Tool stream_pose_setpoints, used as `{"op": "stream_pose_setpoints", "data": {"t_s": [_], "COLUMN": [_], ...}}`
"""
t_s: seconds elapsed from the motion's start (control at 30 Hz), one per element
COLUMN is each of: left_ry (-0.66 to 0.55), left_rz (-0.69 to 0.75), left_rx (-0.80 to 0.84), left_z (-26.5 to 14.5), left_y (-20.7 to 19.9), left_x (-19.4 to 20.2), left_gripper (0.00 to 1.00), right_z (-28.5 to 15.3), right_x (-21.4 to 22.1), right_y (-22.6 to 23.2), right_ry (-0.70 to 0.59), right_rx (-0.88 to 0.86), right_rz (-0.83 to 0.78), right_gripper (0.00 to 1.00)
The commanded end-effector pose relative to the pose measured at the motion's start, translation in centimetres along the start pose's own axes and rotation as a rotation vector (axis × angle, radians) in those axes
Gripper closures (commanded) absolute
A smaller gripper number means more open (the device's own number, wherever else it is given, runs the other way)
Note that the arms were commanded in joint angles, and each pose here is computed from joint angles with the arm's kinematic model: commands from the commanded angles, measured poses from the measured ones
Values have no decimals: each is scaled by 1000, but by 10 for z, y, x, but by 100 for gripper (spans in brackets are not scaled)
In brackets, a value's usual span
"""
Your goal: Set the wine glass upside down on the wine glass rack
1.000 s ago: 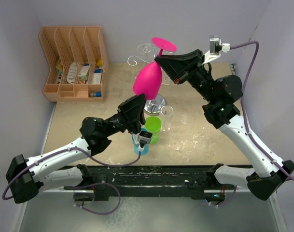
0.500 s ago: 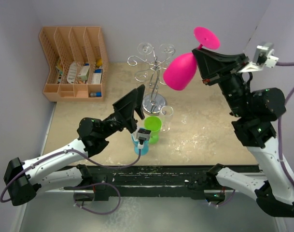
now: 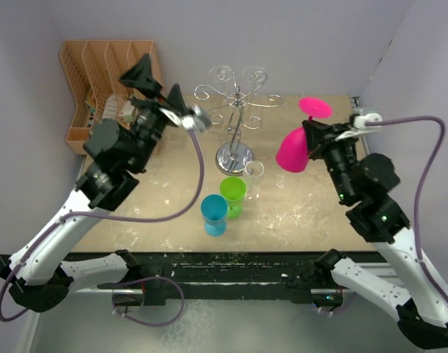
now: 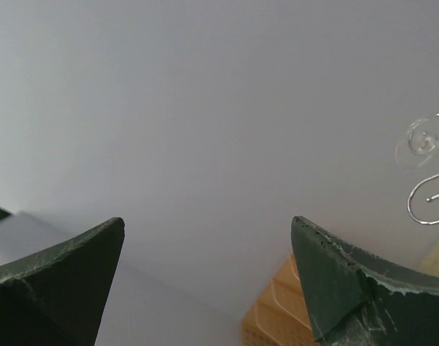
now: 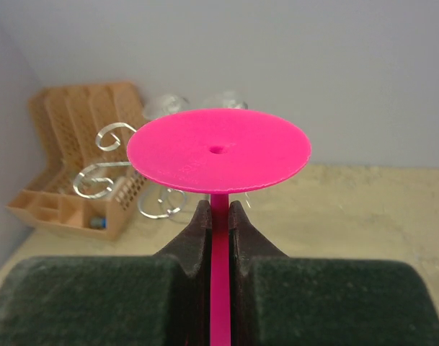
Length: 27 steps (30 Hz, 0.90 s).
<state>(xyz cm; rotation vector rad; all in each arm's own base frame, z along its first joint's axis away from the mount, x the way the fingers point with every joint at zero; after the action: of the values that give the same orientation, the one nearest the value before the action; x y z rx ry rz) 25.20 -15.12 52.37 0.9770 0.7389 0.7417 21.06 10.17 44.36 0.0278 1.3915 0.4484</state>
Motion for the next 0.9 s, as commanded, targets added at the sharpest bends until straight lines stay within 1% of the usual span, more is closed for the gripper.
{"op": "stream_pose_setpoints", "data": {"t_s": [0.0, 0.1, 0.17, 0.33, 0.5, 0.57, 0.6, 0.67, 0.7, 0.8, 0.87], "left_ry": [292, 328, 372, 490, 541, 518, 457, 390, 380, 413, 387], "left_rz": [-482, -638, -688, -694, -676, -686, -691, -695, -701, -743, -729], "left_rx": [133, 138, 118, 125, 143, 145, 127, 131, 123, 66, 36], "left_z": [-7, -12, -15, -22, -19, -18, -13, -8, -3, 15, 28], "left_y": [-7, 4, 9, -3, -23, -33, -32, -37, -38, -34, -30], "left_x": [28, 33, 41, 66, 75, 75, 72, 67, 67, 74, 77], "left_gripper": [0, 0, 0, 0, 0, 0, 0, 0, 0, 0, 0], "right_z": [20, 32, 43, 66, 86, 96, 101, 111, 116, 128, 133], "right_x": [18, 23, 29, 37, 57, 62, 64, 64, 62, 50, 47], "right_y": [-11, -13, -15, -24, -52, -65, -69, -76, -79, -83, -89], "right_ry": [5, 2, 22, 41, 59, 57, 59, 62, 68, 48, 23], "right_rx": [102, 117, 121, 127, 142, 149, 146, 145, 146, 124, 103], "right_rz": [-58, -73, -82, -101, -81, -75, -76, -97, -104, -140, -166], "right_gripper": [100, 100, 100, 100, 100, 100, 100, 100, 100, 100, 100]}}
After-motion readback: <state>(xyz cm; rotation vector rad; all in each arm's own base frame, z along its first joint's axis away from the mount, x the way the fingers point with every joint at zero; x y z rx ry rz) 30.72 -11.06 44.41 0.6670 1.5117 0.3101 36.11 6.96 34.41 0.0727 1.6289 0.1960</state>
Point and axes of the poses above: each gripper's point midway between its finger pads, its own z axis out along the fingers, its own y axis along the line the jaws close on, x = y × z, the point moved 5 cm from there along -z, back along the fingers, and after that the axes turned 4 degrees about z, right-handed, at the moved point
